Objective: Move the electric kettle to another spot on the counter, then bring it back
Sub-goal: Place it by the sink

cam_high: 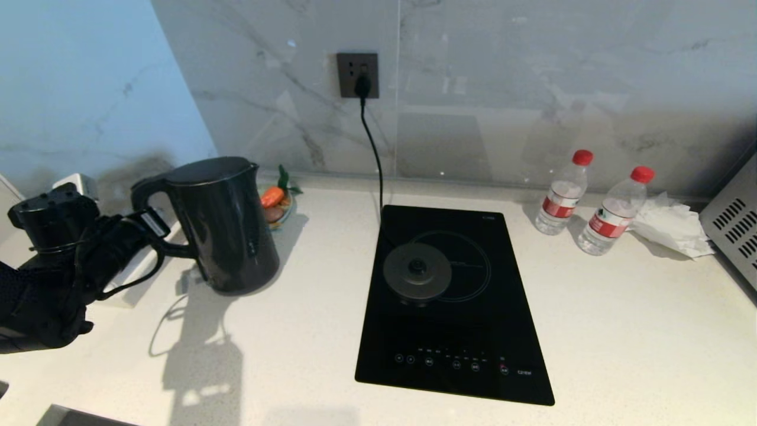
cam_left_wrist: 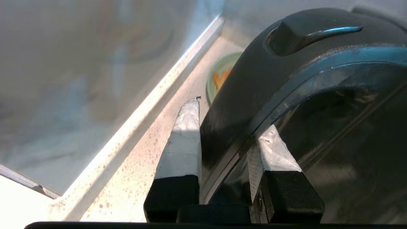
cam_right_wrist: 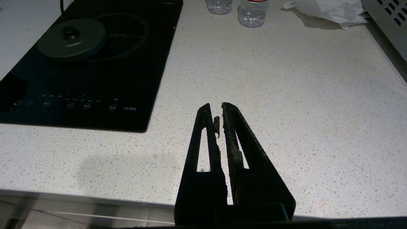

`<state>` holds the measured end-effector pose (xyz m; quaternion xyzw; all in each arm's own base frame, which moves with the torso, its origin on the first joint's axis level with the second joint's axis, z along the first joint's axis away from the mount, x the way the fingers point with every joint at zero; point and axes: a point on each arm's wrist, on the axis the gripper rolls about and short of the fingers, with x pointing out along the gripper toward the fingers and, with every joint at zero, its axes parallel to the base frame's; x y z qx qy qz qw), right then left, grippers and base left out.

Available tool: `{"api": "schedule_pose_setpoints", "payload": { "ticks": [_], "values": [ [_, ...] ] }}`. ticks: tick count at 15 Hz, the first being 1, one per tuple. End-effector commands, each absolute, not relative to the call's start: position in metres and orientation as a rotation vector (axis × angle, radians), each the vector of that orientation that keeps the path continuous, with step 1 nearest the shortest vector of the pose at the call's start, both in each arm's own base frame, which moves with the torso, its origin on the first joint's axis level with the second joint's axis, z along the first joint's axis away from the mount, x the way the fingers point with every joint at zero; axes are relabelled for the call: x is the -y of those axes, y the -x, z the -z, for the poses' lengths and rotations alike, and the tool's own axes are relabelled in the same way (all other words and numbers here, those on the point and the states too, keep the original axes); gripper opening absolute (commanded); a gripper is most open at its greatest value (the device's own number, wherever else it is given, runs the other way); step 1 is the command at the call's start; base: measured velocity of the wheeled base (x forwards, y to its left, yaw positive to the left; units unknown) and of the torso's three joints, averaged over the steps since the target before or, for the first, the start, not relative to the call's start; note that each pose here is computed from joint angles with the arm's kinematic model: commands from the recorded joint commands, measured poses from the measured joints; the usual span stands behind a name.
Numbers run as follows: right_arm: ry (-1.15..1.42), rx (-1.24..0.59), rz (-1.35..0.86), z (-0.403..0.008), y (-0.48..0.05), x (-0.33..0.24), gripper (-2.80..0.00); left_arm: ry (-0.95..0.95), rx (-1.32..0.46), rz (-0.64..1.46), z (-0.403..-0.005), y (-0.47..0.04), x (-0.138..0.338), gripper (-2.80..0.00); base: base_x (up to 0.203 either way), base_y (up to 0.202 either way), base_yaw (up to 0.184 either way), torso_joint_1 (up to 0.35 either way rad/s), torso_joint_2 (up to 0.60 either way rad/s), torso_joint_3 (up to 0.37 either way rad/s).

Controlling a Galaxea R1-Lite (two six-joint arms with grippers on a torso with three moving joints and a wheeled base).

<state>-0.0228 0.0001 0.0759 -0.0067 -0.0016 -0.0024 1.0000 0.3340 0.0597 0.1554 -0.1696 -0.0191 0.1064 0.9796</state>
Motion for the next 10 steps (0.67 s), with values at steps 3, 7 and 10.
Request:
{"api": "schedule_pose_setpoints", "payload": {
  "ticks": [3,7,10],
  "values": [
    [0.014,0.003,0.005,-0.076,0.023,0.000,-2.80,0.344,0.035,-0.194,-0.144,-0.328,-0.057,-2.80,0.000,0.000,0.000,0.000,0.00,0.000],
    [0.014,0.005,0.005,-0.076,0.023,0.000,-2.80,0.344,0.010,-0.200,-0.138,-0.324,-0.057,-2.80,0.000,0.000,0.000,0.000,0.00,0.000],
    [0.014,0.003,0.005,-0.076,0.023,0.000,-2.80,0.347,-0.004,-0.202,-0.134,-0.323,-0.057,-2.80,0.000,0.000,0.000,0.000,0.00,0.000]
  ]
}}
